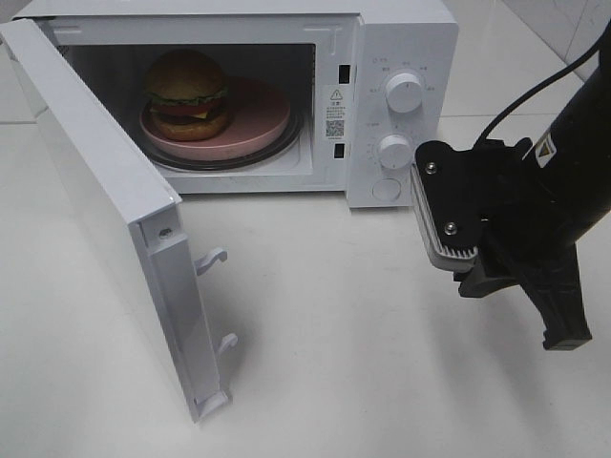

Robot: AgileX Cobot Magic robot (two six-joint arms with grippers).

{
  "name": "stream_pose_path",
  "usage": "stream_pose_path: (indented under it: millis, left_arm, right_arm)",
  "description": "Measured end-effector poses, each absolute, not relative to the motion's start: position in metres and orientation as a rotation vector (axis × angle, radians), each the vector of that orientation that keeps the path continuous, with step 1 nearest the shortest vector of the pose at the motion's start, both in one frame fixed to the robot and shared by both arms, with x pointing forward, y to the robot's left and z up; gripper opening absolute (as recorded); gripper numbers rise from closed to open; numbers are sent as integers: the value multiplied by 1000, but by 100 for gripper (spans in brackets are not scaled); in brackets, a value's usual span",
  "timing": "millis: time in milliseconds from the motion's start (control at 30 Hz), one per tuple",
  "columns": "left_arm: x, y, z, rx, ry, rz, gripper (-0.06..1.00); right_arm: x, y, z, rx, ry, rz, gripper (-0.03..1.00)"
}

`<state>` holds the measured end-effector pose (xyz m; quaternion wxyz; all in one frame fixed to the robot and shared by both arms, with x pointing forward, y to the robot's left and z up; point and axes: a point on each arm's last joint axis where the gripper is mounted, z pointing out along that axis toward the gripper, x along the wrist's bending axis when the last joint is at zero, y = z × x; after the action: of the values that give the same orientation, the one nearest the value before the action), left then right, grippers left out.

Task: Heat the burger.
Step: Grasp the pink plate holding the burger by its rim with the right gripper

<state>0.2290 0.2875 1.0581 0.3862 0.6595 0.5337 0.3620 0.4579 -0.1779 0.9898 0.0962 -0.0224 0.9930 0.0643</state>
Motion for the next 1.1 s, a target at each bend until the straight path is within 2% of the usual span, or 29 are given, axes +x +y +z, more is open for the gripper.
stream_pose_path:
  millis: [200, 333, 367, 400, 433, 467, 500, 567, 600, 633, 667, 700, 733, 767, 1100]
  left_arm:
    - [229, 287, 1058, 1679, 1359, 922, 96]
    - [229, 287, 1058, 1679, 1359, 922, 96]
    - [229, 287, 1058, 1679, 1359, 922, 96]
    - [229, 287, 1058, 1679, 1359, 922, 96]
    - [229, 287, 1058, 1679, 1359, 922, 96]
    - [229, 287, 1058, 1679, 1359, 922, 96]
    - [229, 287, 1058, 1679, 1359, 922, 96]
    - [229, 287, 1058, 1679, 1359, 922, 96]
    - [229, 287, 1058, 1679, 1359, 922, 96]
    - [229, 287, 1058, 1679, 1359, 922, 96]
    - [229, 287, 1058, 1679, 1359, 922, 96]
    - [229, 287, 1058, 1679, 1359, 922, 96]
    - [229, 287, 1058, 1679, 1359, 922, 96]
    - [229, 287, 1058, 1679, 1359, 922, 96]
    - [229, 287, 1058, 1679, 1359, 922, 96]
  right_arm:
    - [464, -178, 998, -137, 2904, 155, 24]
    - [470, -177, 1008, -157, 2876, 136, 36]
    - [470, -177, 1008, -157, 2876, 136, 36]
    - [472, -176, 1012, -159, 2868, 136, 43]
    - [472, -176, 1012, -159, 2868, 136, 43]
    - [472, -176, 1013, -161, 2864, 134, 47]
    - [472, -174, 1015, -175, 2859, 130, 55]
    - [472, -173, 1016, -179, 2856, 134, 59]
    - [472, -169, 1018, -183, 2851, 142, 70]
    - [472, -169, 1018, -183, 2851, 142, 70]
    - [472, -168, 1019, -174, 2848, 147, 75]
    - [472, -166, 1022, -155, 2840, 159, 84]
    - [472, -166, 1022, -155, 2840, 159, 84]
    - [474, -165, 1025, -131, 2827, 163, 90]
    - [477, -154, 1032, -247, 2709, 86, 93]
